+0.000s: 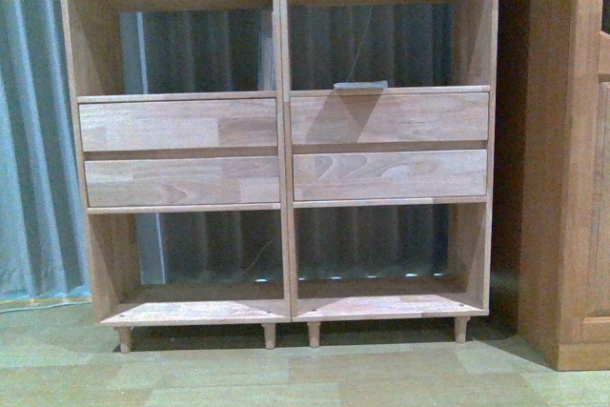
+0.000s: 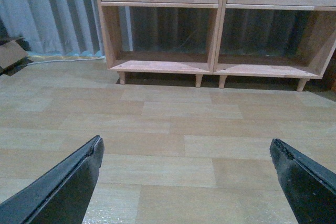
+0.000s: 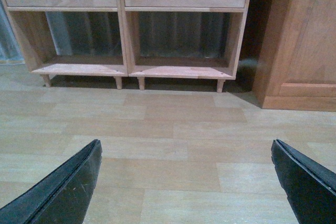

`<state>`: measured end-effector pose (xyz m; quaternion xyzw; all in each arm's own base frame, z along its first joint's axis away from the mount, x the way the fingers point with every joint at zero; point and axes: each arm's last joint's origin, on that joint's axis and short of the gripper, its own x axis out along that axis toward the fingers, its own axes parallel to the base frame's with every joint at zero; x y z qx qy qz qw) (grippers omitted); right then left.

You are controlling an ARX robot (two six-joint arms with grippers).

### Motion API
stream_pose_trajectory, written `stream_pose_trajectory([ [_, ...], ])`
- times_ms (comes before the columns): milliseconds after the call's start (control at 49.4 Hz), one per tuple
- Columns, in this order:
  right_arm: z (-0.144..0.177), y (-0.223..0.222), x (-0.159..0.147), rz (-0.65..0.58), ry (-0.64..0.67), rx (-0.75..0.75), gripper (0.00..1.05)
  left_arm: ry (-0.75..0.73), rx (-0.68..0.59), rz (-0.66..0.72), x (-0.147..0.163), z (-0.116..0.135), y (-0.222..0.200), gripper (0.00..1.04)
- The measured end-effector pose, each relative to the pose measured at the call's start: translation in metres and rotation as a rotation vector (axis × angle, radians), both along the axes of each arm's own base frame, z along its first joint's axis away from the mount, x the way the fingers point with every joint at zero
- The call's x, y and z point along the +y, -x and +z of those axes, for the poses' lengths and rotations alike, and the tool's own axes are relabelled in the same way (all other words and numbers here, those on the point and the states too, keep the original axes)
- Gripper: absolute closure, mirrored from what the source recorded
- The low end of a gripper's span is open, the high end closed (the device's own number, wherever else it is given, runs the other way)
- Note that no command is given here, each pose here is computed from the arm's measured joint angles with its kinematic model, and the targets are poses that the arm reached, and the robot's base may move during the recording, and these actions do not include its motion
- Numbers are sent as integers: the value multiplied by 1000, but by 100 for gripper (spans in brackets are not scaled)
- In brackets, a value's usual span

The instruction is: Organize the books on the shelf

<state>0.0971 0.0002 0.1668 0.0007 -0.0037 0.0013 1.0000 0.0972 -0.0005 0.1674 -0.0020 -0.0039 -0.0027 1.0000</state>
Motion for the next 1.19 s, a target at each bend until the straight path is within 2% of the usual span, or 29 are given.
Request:
stream_pose_trajectory([
  [1194,0,0,0,0,0,0,7,0,0,0,0,0,0,7],
])
